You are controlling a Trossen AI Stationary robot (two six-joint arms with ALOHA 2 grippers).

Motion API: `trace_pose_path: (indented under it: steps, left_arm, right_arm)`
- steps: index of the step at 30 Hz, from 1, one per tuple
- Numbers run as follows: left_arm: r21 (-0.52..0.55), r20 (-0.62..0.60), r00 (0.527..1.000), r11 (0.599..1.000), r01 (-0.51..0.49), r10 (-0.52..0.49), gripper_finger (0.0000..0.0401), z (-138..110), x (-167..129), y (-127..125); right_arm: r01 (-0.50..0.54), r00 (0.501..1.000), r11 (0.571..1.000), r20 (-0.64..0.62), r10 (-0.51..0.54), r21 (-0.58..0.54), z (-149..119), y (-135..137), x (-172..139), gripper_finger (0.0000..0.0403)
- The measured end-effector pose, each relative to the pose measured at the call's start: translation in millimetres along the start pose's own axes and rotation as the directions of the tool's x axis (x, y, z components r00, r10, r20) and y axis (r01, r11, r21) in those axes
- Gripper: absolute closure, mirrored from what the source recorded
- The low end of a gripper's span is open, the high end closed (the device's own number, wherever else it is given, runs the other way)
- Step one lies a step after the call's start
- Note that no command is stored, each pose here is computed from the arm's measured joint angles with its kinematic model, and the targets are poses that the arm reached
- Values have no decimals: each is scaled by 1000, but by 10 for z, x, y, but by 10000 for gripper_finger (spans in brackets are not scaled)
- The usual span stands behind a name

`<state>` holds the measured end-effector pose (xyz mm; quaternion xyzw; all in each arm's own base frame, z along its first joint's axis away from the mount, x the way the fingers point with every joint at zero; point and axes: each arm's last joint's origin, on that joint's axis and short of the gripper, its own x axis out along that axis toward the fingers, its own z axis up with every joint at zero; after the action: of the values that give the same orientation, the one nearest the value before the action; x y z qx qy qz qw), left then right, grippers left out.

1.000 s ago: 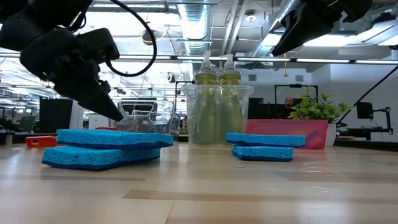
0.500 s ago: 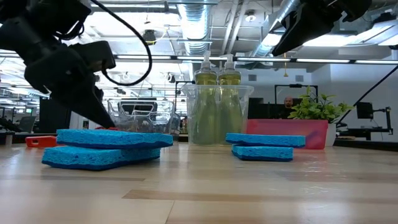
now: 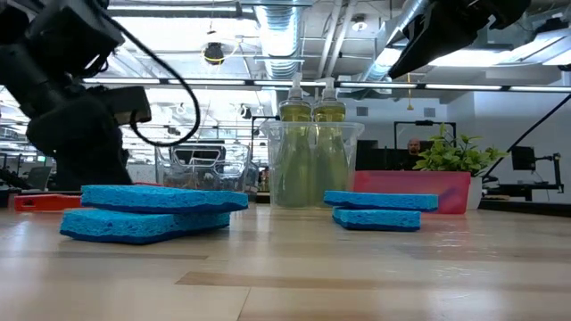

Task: Pick & Place Kitchen Sink Supplies
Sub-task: Put the red dish brush into the pink bin

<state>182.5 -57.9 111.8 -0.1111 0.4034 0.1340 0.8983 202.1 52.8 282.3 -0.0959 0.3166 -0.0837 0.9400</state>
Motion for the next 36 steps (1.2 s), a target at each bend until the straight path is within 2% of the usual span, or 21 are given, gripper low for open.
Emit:
trace_pose_path:
  steps: [6,11,17,22,26,32,36]
  left_arm:
    - [-5,-10,1000,1000,-18,18,273,-71,11,49]
    - [32,23,999,999,31,-32,298,-35,21,23]
    - [98,141,985,991,88,-101,319,82,6,-51]
    - [170,297,937,976,135,-181,328,242,-40,-131]
    - [200,502,828,965,171,-251,325,461,-143,-192]
    - [247,763,573,954,168,-299,327,733,-400,-237]
    - [258,857,424,956,140,-293,326,830,-551,-231]
  right_arm:
    - [0,1000,1000,3,0,1,3,-1,0,296]
    - [1,1000,1000,4,-1,-5,5,-1,1,296]
    - [1,1000,1000,25,-1,2,27,0,0,296]
    - [1,999,1000,38,0,-14,41,0,0,296]
    - [9,999,1000,46,-10,4,61,-11,34,296]
    - [41,999,999,28,-41,-11,95,24,306,296]
    - [75,991,996,116,-69,-47,212,51,586,296]
